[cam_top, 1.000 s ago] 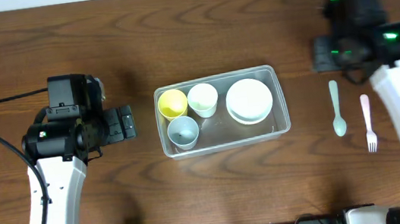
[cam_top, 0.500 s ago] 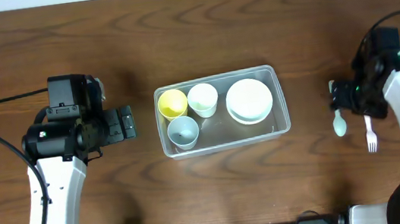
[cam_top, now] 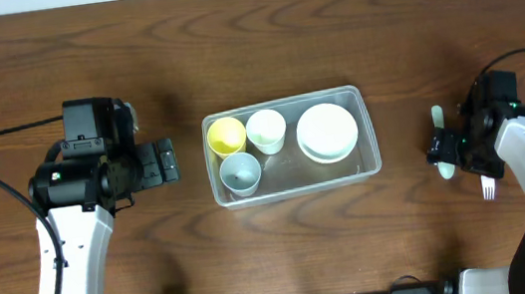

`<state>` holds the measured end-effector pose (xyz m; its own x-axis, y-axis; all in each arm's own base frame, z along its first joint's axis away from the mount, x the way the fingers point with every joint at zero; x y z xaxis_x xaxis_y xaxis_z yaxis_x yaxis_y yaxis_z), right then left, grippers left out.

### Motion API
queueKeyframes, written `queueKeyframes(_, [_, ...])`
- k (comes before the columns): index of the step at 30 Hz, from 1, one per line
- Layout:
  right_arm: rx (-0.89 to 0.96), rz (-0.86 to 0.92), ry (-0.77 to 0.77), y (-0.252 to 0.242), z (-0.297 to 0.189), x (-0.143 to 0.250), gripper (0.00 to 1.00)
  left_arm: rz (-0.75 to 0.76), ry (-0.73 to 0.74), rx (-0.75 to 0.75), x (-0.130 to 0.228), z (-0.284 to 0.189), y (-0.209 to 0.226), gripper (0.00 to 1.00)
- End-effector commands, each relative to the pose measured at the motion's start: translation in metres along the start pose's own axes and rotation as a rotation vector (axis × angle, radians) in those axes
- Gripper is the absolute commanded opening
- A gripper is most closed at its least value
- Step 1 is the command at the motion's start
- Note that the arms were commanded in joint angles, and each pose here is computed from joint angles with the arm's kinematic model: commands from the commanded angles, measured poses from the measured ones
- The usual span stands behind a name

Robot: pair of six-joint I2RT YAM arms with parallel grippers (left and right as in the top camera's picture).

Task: Pack container
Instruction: 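Lower the right gripper to the light-green spoon and grasp it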

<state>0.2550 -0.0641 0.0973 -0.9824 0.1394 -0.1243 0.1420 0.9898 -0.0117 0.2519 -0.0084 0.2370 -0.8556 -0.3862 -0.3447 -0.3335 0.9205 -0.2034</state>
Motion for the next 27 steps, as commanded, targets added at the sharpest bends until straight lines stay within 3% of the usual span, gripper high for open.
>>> queueKeyframes(1, [0.027, 0.022, -0.006, -0.004, 0.008, 0.004, 0.90, -0.010, 0.002, 0.010, 0.001, -0.001, -0.001, 0.98])
queueKeyframes(27, [0.046, 0.013, -0.079, -0.004, 0.037, 0.015, 0.90, -0.010, 0.002, 0.010, 0.001, -0.001, -0.001, 0.98])
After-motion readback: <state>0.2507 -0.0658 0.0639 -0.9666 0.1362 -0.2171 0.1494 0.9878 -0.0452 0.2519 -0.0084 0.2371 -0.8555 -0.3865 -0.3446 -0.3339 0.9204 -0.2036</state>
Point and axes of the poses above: each gripper's point midway between its finger pads, its own z axis out along the fingers, its own y axis along the line the jaws close on, x = y × z, the point moved 7 cm from there along -z, back along the fingers, and after that the axes turned 15 degrees about -z, right-handed, at the moved point
